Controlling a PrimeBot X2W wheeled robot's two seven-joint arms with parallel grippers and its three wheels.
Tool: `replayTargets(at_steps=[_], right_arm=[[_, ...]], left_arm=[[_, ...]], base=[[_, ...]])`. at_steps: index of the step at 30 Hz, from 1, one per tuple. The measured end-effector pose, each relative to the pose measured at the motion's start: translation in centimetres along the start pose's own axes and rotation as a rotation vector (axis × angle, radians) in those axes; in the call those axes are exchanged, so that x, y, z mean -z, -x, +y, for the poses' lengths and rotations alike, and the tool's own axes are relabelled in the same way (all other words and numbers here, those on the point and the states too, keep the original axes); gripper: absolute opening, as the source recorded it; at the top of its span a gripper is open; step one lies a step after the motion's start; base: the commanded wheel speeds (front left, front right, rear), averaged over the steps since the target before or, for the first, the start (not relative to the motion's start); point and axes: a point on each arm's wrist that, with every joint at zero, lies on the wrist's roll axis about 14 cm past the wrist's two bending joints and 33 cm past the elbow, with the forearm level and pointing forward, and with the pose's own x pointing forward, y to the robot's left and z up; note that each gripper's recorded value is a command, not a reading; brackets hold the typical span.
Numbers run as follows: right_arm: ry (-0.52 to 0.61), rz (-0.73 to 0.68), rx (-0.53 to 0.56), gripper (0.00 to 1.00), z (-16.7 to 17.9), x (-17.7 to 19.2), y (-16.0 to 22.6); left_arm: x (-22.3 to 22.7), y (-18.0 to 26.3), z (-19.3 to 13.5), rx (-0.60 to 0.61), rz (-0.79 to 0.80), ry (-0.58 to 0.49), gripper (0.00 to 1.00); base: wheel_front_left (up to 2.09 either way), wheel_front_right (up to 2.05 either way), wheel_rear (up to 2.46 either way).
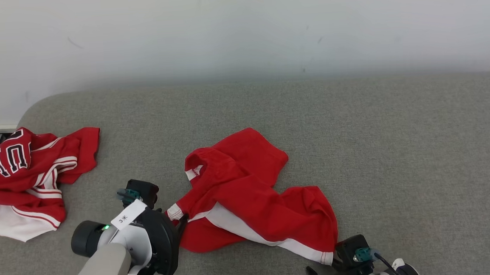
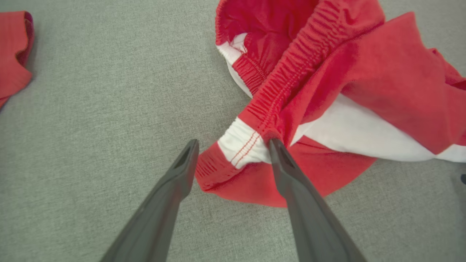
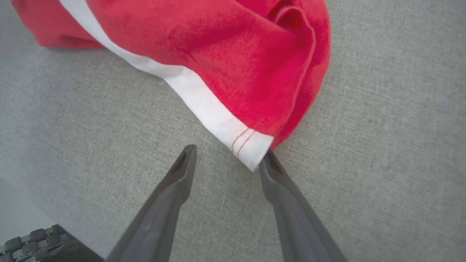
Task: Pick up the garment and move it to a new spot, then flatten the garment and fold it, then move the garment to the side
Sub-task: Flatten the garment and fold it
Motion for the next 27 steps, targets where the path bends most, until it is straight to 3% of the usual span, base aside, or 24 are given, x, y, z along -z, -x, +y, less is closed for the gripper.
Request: replayTargets(at_steps=[2, 6, 9, 10, 11, 12, 13, 14, 16, 17, 18, 19, 22, 27], right_arm=[[0.001, 0.008, -0.002, 0.72, 0.1, 0.2, -0.1], [-0.001, 0.015, -0.002, 0.70, 0.1, 0.4, -0.2], [0.000, 0.010, -0.003, 0.50, 0.1, 0.0, -0.4], [0.000, 0.012, -0.001, 0.47, 0.1, 0.0, -0.4], [-0.001, 0.014, 0.000, 0.44, 0.1, 0.1, -0.4], [-0.001, 0.016, 0.000, 0.42, 0.0, 0.2, -0.4], [-0.003, 0.018, 0.003, 0.38, 0.0, 0.2, -0.4], [-0.006, 0.019, 0.003, 0.31, 0.0, 0.3, -0.5], [-0.013, 0.023, 0.006, 0.24, -0.1, 0.4, -0.5], [-0.015, 0.021, 0.007, 0.23, -0.2, 0.3, -0.6], [-0.015, 0.018, 0.008, 0.20, -0.2, 0.2, -0.6], [-0.014, 0.014, 0.009, 0.13, -0.2, 0.1, -0.7], [-0.018, 0.015, 0.010, 0.00, -0.3, 0.1, -0.7], [-0.027, 0.002, 0.011, 0.00, -0.3, 0.0, -0.7]], left_arm=[[-0.2, -0.1, 0.1, -0.003, 0.001, -0.002, 1.00], [-0.2, -0.2, 0.2, 0.001, 0.005, 0.002, 1.00], [0.1, -0.2, 0.2, 0.002, 0.015, 0.006, 1.00], [0.0, -0.3, 0.2, 0.004, 0.014, 0.007, 0.88], [-0.1, -0.3, 0.1, 0.011, 0.012, 0.004, 0.85], [-0.4, -0.4, 0.0, 0.012, 0.008, 0.002, 0.74], [-0.5, -0.4, 0.0, 0.014, 0.006, 0.003, 0.55], [-0.6, -0.4, -0.1, 0.017, 0.004, 0.003, 0.50], [-0.6, -0.5, -0.3, 0.024, 0.004, 0.005, 0.35], [-0.6, -0.5, -0.3, 0.026, 0.005, 0.003, 0.33], [-0.6, -0.6, -0.4, 0.027, 0.005, 0.003, 0.13], [-0.8, -0.6, -0.4, 0.029, 0.001, 0.003, 0.00], [-1.0, -0.7, -0.9, 0.039, -0.007, 0.004, 0.00], [-1.4, -0.9, -1.3, 0.052, -0.030, 0.032, 0.00]], base=[[0.00, 0.00, 0.00], [0.00, 0.00, 0.00], [0.00, 0.00, 0.00], [0.00, 0.00, 0.00], [0.00, 0.00, 0.00], [0.00, 0.00, 0.00], [0.00, 0.00, 0.00], [0.00, 0.00, 0.00], [0.00, 0.00, 0.00], [0.00, 0.00, 0.00], [0.00, 0.00, 0.00], [0.00, 0.00, 0.00], [0.00, 0.00, 0.00], [0.00, 0.00, 0.00]])
